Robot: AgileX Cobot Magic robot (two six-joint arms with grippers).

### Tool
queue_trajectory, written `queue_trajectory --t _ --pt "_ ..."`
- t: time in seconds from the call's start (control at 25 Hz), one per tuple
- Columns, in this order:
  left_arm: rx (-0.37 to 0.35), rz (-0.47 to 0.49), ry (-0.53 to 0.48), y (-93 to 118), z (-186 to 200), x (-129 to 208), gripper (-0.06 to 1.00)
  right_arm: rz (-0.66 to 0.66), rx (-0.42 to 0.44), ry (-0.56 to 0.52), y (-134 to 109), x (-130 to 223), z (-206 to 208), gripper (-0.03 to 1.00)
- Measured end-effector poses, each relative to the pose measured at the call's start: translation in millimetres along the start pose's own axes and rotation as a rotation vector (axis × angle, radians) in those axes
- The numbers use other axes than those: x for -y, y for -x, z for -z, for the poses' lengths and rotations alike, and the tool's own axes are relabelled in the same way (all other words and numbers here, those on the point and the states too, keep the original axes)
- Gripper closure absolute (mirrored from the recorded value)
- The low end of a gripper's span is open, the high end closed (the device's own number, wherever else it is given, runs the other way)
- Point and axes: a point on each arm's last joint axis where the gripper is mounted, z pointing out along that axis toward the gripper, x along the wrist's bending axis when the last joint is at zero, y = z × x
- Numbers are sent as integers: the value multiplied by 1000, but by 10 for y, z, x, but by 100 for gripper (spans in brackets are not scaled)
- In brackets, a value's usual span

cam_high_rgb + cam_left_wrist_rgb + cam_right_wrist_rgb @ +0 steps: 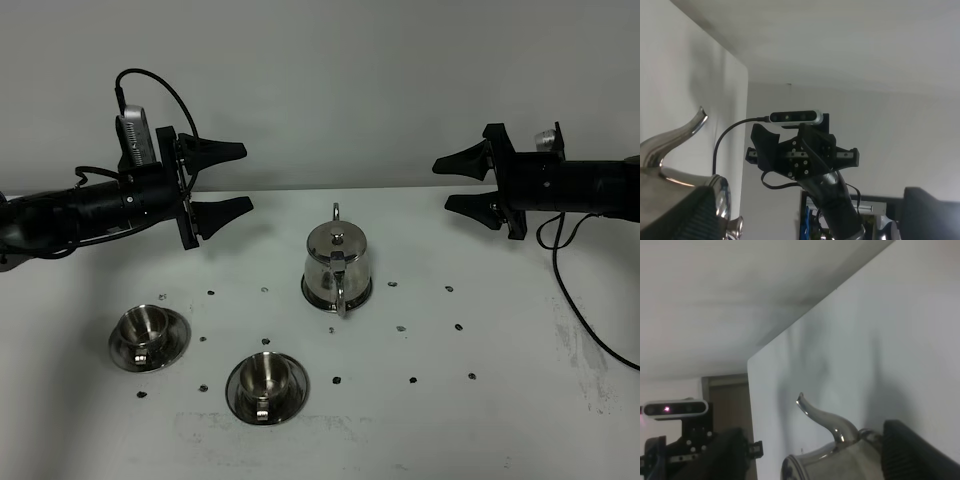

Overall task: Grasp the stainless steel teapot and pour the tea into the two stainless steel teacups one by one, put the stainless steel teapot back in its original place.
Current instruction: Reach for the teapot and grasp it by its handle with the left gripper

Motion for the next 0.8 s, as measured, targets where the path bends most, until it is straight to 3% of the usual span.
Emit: queue_trajectory --t 0.4,0.52,0.64,0.8 --pt "1 -21 1 2 0 -1 18 18 3 5 3 -5 0 38" --pt "18 -138 -8 58 -7 -11 19 155 -2 8 -20 -18 2 38" --pt "23 -322 -20 234 -25 -47 23 341 -23 15 -135 -76 14 40" --pt "-120 -579 -18 542 -3 -50 26 589 -22 0 -392 -164 70 42"
